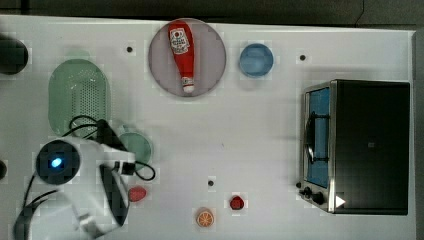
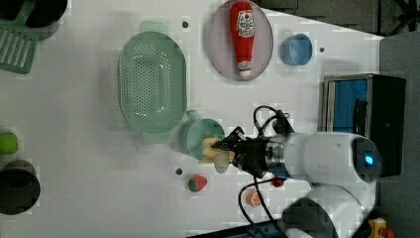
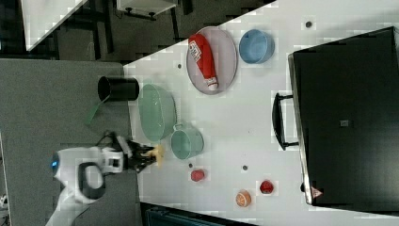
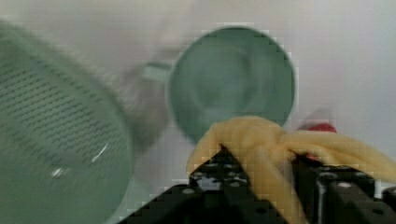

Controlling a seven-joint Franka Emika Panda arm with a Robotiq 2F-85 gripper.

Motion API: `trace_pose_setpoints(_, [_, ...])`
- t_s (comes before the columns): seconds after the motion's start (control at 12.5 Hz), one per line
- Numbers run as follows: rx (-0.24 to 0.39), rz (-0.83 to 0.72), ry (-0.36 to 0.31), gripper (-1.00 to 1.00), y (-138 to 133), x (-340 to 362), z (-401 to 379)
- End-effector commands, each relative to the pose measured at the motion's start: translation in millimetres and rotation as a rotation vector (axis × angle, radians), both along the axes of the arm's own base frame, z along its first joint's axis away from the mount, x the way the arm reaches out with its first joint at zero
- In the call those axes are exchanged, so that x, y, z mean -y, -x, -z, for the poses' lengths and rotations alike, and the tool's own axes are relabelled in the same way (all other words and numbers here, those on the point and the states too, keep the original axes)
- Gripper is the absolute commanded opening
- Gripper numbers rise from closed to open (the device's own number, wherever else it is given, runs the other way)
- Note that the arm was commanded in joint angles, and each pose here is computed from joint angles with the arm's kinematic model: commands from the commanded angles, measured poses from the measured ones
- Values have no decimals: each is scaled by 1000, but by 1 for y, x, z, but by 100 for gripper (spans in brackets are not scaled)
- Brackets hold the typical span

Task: Pick Banana and place it in mug.

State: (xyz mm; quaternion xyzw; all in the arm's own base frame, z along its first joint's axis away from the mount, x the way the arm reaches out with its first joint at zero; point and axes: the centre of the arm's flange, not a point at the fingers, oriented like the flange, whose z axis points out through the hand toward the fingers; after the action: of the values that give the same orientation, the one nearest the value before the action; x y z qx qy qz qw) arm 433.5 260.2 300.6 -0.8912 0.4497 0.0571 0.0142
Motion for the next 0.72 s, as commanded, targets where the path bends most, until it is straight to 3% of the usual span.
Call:
trace_pose_setpoints(0.08, [28, 67, -3, -24, -18, 14, 22])
trace_pose_setpoints(0.56, [58, 73, -2, 100, -25, 21, 25])
trace_pose_setpoints(0.72, [101, 81, -1, 100, -30, 24, -4])
